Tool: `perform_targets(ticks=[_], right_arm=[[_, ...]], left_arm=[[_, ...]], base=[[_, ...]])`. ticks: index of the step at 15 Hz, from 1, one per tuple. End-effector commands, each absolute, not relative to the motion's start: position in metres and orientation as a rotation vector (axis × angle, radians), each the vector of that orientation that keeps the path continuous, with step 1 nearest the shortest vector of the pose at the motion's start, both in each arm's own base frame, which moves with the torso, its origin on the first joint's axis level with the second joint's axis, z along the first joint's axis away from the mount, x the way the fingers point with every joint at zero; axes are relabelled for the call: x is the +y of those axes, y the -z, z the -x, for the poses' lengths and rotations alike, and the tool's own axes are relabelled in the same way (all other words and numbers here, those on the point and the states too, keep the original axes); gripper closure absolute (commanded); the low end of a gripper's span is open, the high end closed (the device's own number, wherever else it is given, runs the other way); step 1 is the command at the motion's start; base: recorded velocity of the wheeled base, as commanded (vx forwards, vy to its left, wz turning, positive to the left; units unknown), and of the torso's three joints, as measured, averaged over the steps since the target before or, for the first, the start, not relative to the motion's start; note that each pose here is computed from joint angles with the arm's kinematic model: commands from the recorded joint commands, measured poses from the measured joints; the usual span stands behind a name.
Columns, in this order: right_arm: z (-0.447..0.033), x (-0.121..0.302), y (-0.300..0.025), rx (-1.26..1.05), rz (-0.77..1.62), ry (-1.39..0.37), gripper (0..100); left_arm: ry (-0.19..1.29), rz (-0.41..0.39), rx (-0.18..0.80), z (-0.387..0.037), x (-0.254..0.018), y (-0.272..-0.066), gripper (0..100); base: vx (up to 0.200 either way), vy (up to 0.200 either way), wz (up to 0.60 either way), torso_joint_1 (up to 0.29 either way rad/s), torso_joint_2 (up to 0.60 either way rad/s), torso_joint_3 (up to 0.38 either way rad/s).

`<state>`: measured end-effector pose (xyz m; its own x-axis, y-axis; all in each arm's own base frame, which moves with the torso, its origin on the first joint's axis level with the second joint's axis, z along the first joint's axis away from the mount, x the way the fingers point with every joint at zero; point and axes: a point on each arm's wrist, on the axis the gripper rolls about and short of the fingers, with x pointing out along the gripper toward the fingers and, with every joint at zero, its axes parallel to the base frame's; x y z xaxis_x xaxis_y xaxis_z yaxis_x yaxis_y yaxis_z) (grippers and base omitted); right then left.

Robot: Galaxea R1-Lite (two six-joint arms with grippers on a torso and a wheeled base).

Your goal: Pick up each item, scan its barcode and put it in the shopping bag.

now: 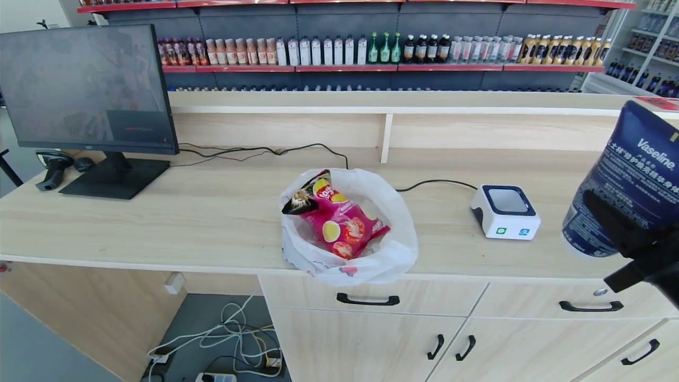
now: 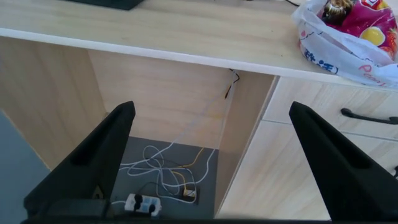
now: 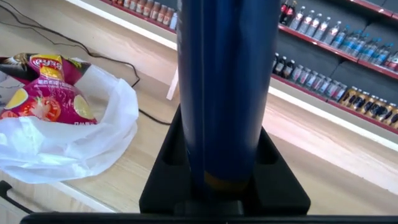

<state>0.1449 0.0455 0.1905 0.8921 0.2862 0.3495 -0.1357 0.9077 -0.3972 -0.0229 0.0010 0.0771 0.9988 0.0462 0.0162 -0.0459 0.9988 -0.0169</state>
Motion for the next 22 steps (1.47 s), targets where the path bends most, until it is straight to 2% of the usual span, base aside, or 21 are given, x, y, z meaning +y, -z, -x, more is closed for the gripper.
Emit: perform_targets(ticks=[1,10,16,22], right_arm=[[-0.144,0.045,-0.190,-0.411,0.369,-0.226,100],[-0.144,0.045,-0.190,-0.410,0.332,-0.232,100],[-0.171,0.068,-0.189,-0.366,0.212,-0.335,100],[-0.215,0.080,-0.177,-0.278,0.142,-0.245,100]], left_arm=[[-0.047,0.017,-0.017,0.023,0.001,-0.077,0],[-0.047,0.016,-0.017,0.023,0.001,-0.077,0],[-0.046,0.016,-0.017,0.023,0.001,-0.077,0],[-0.046,0.013,-0.017,0.023,0.001,-0.077,0]], base=[[0.000,0.000,0.60,0.002,0.00,-0.002],[0.000,0.000,0.60,-0.003,0.00,0.003],[0.000,0.000,0.00,0.000,0.00,0.000],[0.000,0.000,0.00,0.000,0.00,0.000]])
